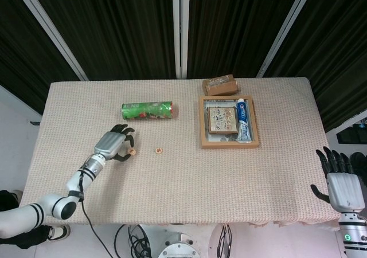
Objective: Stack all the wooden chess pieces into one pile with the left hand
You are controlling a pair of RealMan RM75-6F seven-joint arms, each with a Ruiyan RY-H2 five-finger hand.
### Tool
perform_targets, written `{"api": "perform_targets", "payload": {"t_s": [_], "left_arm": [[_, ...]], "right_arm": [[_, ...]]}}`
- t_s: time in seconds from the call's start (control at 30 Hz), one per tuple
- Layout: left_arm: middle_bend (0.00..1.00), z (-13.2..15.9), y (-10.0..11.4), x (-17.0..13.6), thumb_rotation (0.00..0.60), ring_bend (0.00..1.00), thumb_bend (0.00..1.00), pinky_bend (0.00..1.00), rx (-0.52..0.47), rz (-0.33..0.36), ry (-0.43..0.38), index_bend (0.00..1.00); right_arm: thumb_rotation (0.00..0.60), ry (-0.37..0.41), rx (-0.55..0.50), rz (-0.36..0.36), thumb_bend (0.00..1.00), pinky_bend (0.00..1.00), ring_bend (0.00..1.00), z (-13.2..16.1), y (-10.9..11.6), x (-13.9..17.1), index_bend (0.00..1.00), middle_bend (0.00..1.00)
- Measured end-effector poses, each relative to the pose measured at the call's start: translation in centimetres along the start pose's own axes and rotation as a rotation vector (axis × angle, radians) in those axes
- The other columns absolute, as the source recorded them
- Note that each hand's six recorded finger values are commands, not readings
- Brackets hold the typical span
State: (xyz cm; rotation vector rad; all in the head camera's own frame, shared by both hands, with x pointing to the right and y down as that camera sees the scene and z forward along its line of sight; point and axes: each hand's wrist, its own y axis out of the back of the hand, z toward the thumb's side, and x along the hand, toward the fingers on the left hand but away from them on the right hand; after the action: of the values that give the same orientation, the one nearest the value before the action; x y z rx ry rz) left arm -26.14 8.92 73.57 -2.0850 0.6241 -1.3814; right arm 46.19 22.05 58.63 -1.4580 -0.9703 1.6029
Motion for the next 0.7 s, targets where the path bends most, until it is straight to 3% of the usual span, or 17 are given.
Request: {"api": "perform_targets", "payload": {"t_s": [0.7], "left_arm": [[0.12, -0.4, 1.5, -1.0, 0.6, 0.0, 0.28, 0.01, -0.007, 0.04, 0.001, 0.27]], "right_arm": [[0.6, -0.005, -0.003, 0.0, 0.17, 0.0, 0.0, -0.1, 0.0, 0.0, 0.0, 0.0]]}}
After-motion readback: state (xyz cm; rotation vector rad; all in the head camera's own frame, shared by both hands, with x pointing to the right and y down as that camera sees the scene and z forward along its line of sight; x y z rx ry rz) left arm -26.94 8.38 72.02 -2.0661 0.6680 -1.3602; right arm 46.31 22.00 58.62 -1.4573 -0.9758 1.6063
